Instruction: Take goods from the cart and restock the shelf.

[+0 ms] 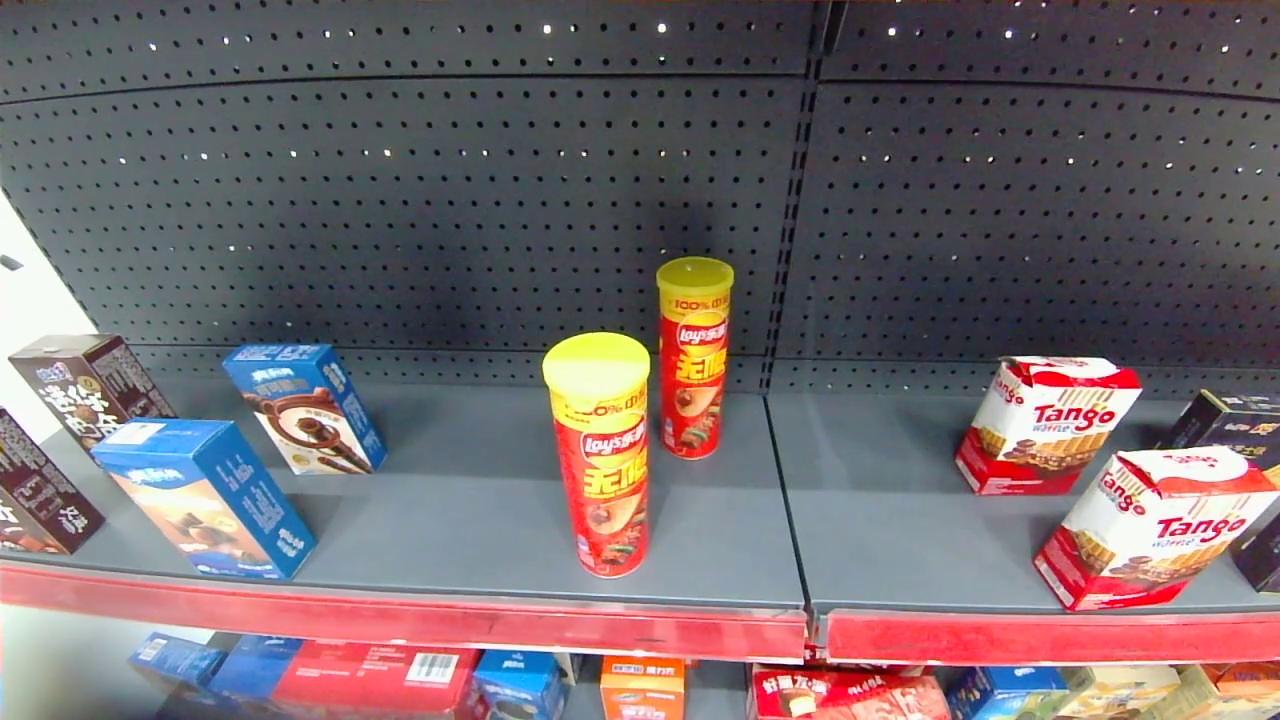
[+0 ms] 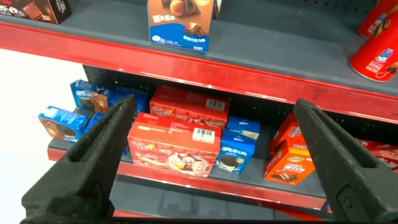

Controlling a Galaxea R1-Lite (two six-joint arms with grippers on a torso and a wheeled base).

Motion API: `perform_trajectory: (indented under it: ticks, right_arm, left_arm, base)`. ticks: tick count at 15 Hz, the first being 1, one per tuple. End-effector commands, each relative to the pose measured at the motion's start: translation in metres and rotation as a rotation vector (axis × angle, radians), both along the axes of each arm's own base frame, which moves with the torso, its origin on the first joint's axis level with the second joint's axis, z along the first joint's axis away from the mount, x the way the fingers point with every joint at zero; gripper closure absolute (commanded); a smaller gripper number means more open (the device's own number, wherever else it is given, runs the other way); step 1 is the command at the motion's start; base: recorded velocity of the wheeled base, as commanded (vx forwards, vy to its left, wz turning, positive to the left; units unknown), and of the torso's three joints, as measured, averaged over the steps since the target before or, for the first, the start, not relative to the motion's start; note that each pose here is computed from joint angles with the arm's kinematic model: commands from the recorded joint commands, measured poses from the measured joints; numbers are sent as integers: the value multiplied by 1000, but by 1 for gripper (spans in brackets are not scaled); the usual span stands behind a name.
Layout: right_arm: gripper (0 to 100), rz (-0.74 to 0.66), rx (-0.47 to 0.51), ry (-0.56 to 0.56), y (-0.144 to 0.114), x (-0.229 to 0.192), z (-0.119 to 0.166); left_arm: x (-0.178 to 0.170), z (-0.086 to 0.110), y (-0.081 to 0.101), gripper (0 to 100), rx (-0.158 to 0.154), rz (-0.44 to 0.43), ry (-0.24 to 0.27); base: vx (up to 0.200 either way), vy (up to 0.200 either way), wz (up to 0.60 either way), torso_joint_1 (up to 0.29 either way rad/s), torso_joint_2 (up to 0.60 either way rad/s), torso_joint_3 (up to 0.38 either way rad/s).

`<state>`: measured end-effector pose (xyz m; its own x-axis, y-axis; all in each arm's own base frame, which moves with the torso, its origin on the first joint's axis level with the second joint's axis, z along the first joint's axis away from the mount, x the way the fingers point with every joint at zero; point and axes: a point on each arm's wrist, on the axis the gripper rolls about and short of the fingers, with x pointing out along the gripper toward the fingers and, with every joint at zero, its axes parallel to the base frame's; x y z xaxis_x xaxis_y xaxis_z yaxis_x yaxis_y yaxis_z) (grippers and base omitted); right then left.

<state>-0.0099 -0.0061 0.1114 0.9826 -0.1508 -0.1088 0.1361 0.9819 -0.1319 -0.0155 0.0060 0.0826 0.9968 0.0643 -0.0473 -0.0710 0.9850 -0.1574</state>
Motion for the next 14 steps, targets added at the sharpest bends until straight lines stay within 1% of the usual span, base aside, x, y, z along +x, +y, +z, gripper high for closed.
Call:
perform_trajectory:
  ticks: [1, 3, 4, 5, 6, 8, 9, 11, 12, 13, 14]
  right_arm:
    - [0, -24, 17, -116, -1, -17, 4]
    - [0, -103, 15, -72, 1, -22, -6]
    - [0, -88, 16, -55, 2, -22, -13]
    - [0, -35, 10, -44, 2, -21, -25]
    - [0, 88, 29, -85, 5, -19, -26]
    - [0, 221, 42, -90, 8, -17, -29]
    - [0, 301, 71, -105, 9, -17, -28]
    - [0, 354, 132, -104, 11, -16, -29]
    - [0, 407, 138, -95, 12, -16, -29]
    - [0, 410, 147, -70, 12, -14, -28]
    - [0, 373, 151, -78, 12, -14, -28]
  left_arm:
    - [0, 0, 0, 0, 0, 0, 1]
    - [0, 0, 0, 0, 0, 0, 1]
    - [0, 0, 0, 0, 0, 0, 1]
    - [0, 0, 0, 0, 0, 0, 1]
    - [0, 0, 0, 0, 3, 0, 1]
    - [0, 0, 0, 0, 4, -2, 0]
    - [0, 0, 0, 0, 4, -2, -2]
    - [0, 1, 0, 0, 8, -5, -5]
    - [0, 0, 0, 0, 23, -6, -4]
    - [0, 0, -1, 0, 64, -24, 0]
    - [0, -1, -1, 0, 88, -56, 3]
  base:
    - [0, 0, 0, 0, 0, 0]
    - [0, 0, 0, 0, 0, 0]
    - [0, 0, 0, 0, 0, 0]
    - [0, 0, 0, 0, 0, 0]
    - [0, 0, 0, 0, 0, 0]
    - [0, 0, 0, 0, 0, 0]
    - [0, 0, 0, 0, 0, 0]
    - [0, 0, 0, 0, 0, 0]
    - [0, 0, 0, 0, 0, 0]
    - [0, 0, 0, 0, 0, 0]
    - [0, 0, 0, 0, 0, 0]
